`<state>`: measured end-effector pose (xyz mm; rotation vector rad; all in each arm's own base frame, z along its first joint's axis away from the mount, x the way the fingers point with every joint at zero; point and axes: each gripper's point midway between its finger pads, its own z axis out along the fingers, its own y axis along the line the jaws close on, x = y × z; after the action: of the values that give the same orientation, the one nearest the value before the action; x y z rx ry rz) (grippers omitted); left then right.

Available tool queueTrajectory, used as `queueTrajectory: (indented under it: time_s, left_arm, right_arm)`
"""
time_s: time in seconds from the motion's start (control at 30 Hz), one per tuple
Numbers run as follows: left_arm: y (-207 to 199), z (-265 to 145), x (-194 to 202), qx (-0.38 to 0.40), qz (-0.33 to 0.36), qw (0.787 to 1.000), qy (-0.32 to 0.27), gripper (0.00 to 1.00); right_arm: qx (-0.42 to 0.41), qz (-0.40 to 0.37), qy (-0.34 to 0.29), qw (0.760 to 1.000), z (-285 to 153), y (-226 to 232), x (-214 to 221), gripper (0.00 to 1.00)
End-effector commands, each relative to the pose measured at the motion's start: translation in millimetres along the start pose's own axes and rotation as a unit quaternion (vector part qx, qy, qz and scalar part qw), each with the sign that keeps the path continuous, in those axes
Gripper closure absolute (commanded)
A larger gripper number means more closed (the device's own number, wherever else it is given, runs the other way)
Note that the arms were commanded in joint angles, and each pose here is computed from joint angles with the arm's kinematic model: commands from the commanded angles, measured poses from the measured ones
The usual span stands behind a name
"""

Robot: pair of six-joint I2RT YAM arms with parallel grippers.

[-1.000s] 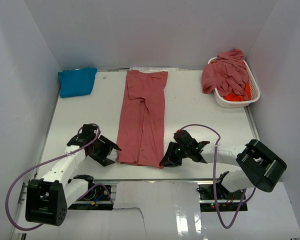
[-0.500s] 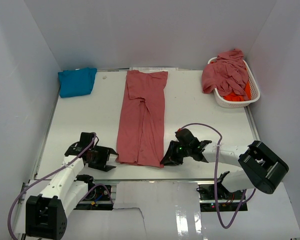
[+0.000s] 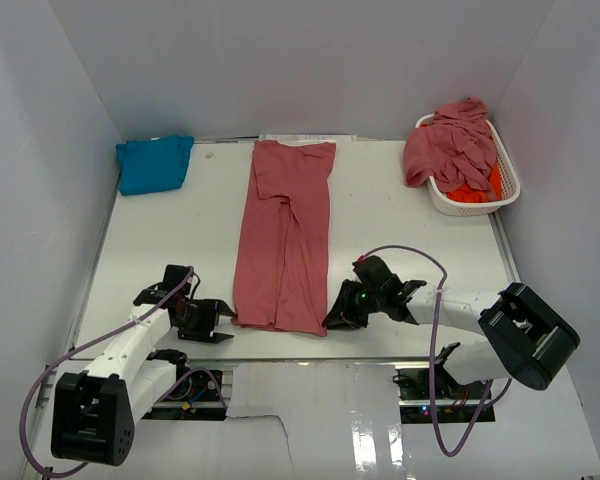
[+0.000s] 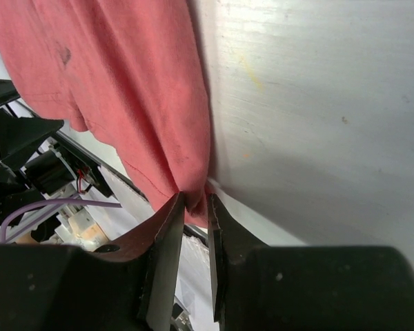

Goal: Fold and stack the t-shirts
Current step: Grab the bottom of the folded rectangular tshirt with both arms

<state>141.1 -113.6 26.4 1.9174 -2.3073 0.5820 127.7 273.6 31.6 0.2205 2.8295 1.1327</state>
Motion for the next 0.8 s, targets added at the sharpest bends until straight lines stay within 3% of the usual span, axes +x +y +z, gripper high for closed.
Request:
queueTrajectory:
  time_s: [0.0, 0.5, 0.53, 0.6, 0.63, 0.73, 0.77]
  left_arm:
    - [-1.3, 7.3, -11.5, -0.011, -0.132, 0.991, -0.023, 0.41]
    - [-23.3, 15.3, -22.5, 0.007, -0.147, 0.988, -0.042, 0.44]
    - [-23.4, 15.6, -22.9, 0.007, -0.148, 0.988, -0.042, 0.56]
    - [-24.6, 17.4, -23.0, 0.008, -0.147, 0.988, -0.041, 0.69]
    - [-25.4, 17.9, -22.5, 0.008, -0.149, 0.988, -0.038, 0.83]
    - [-27.4, 20.5, -21.3, 0.009, -0.15, 0.988, -0.032, 1.0]
    - [-28.4, 20.3, -21.0, 0.01, -0.148, 0.988, -0.031, 1.0]
  right_arm:
    - [-0.007, -0.009, 0.004, 1.0, -3.6, 0.2, 1.9, 0.73]
    - [-0.007, -0.007, 0.006, 1.0, -3.7, -1.0, 2.1, 0.72]
    - [-0.005, -0.005, 0.007, 1.0, -3.2, -2.2, 2.6, 0.72]
    - [-0.005, -0.006, 0.007, 1.0, -3.2, -2.3, 2.6, 0.71]
    - [-0.005, -0.006, 0.007, 1.0, -3.2, -2.3, 2.6, 0.71]
    - [-0.006, -0.006, 0.006, 1.0, -3.2, -1.9, 2.4, 0.71]
    - [-0.005, -0.005, 0.008, 1.0, -3.1, -2.4, 2.9, 0.71]
